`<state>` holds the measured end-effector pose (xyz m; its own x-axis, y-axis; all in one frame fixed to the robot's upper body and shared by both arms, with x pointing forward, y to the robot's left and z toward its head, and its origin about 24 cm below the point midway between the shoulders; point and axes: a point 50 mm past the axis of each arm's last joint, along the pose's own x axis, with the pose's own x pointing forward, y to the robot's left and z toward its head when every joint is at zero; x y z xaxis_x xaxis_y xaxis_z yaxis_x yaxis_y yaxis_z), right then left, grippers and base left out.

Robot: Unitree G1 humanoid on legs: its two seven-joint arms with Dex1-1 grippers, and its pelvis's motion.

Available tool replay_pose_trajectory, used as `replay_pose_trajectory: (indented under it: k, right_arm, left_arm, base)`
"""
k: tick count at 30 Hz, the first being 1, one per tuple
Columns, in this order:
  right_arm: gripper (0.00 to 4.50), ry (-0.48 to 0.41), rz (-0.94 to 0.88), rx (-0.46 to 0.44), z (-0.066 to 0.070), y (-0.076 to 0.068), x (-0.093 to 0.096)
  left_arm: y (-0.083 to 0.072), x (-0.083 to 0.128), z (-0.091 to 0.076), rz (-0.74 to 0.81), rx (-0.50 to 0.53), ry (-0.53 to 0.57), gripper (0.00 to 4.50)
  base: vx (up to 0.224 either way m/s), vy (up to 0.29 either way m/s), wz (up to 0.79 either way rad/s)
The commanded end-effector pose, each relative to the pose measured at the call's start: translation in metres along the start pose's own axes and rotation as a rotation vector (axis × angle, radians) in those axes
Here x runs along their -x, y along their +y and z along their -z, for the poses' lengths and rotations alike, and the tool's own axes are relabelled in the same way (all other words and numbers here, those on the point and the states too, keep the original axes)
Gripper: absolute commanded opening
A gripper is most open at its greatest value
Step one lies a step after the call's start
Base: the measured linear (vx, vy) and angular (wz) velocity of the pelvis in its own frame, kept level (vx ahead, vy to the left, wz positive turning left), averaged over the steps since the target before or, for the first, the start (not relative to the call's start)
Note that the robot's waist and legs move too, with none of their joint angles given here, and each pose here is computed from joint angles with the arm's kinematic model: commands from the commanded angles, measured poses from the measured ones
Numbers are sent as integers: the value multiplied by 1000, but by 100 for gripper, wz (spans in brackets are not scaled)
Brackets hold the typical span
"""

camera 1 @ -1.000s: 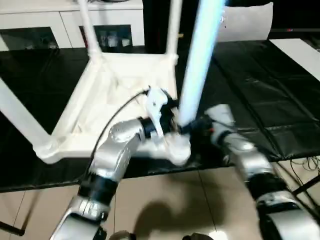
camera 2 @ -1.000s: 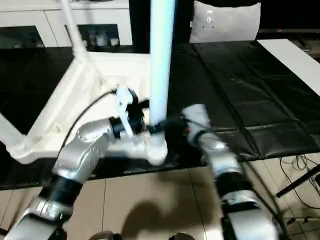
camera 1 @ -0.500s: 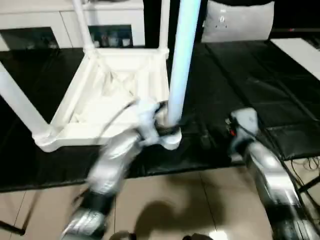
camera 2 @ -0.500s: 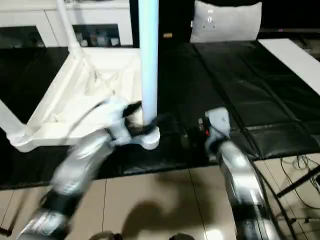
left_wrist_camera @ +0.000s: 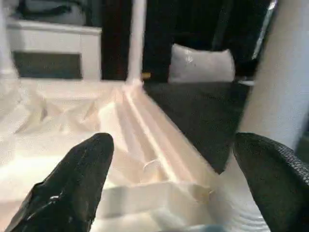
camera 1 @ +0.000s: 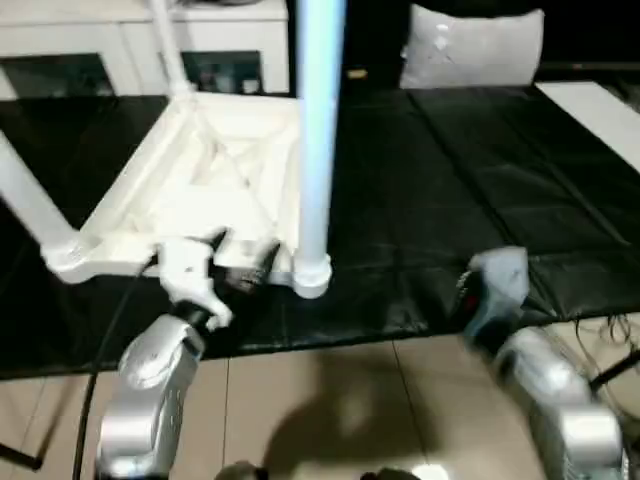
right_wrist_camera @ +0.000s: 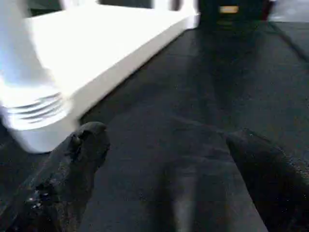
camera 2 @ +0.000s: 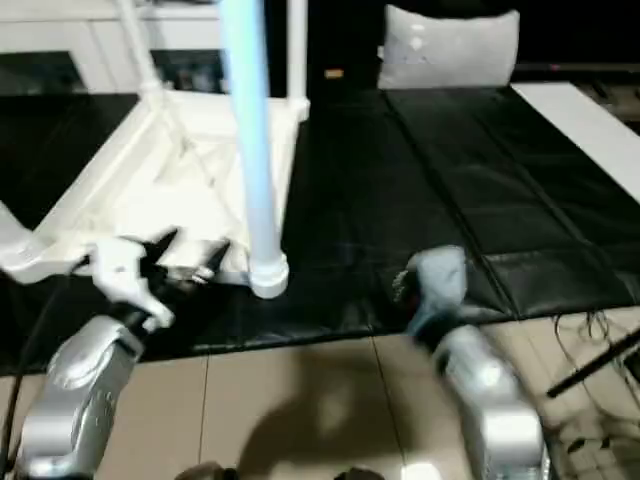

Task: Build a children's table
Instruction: Rotate table base

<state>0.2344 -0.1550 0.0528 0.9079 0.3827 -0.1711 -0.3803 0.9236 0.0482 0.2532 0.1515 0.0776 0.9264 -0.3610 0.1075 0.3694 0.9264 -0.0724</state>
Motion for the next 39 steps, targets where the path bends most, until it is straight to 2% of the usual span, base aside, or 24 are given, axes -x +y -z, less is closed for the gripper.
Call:
replay_pose_trajectory:
  k: [1, 3, 7, 11, 16, 20, 22, 25, 28, 31, 34, 39]
  right_arm:
    - [450, -20, -1, 17, -5, 1, 3]
    - [450, -5, 14, 10, -4, 1, 3]
    - [450, -28, 45, -24, -11, -3, 2]
    - [450, -58, 24, -37, -17, -3, -4]
    - [450, -65, 21, -36, -16, 1, -7]
    - [450, -31, 19, -28, -15, -1, -11]
    - [450, -22, 3, 11, -15, -1, -12]
    - [450, -31, 29, 12, -16, -4, -12]
    - [450, -56, 57, -13, -15, -10, -9]
    - [450, -45, 68, 3, -15, -14, -8]
    - [450, -77, 51, 52, -17, -15, -6]
    - [450, -62, 17, 42, -17, -15, -4]
  left_arm:
    - [-6, 2, -4, 5, 34, -33, 444]
    - [0, 5, -3, -40, 41, -32, 444]
    - [6, 1, -3, -96, -9, -11, 444]
    - [12, -12, -4, -127, -76, 7, 444]
    - [6, -19, -4, -129, -90, -14, 444]
    - [6, -22, -5, -126, -101, -9, 444]
    - [8, -22, -5, -141, -100, -10, 444]
    - [11, -23, -6, -149, -102, -13, 444]
    - [8, -25, -4, -144, -111, -6, 444]
    - [6, -26, -5, -132, -122, -4, 444]
    - [6, -25, -3, -141, -83, -2, 444]
    - [8, -32, 1, -130, -71, 18, 444]
  base:
    - [0, 0, 0]
    - [0, 0, 0]
    - [0, 0, 0]
    - [0, 0, 0]
    - [0, 0, 0]
    - [35, 12, -5]
    - [85, 24, 8]
    - [104, 18, 56]
    - [172, 26, 57]
    - [230, 8, 22]
    - [164, -43, 10]
    - [100, -76, -7]
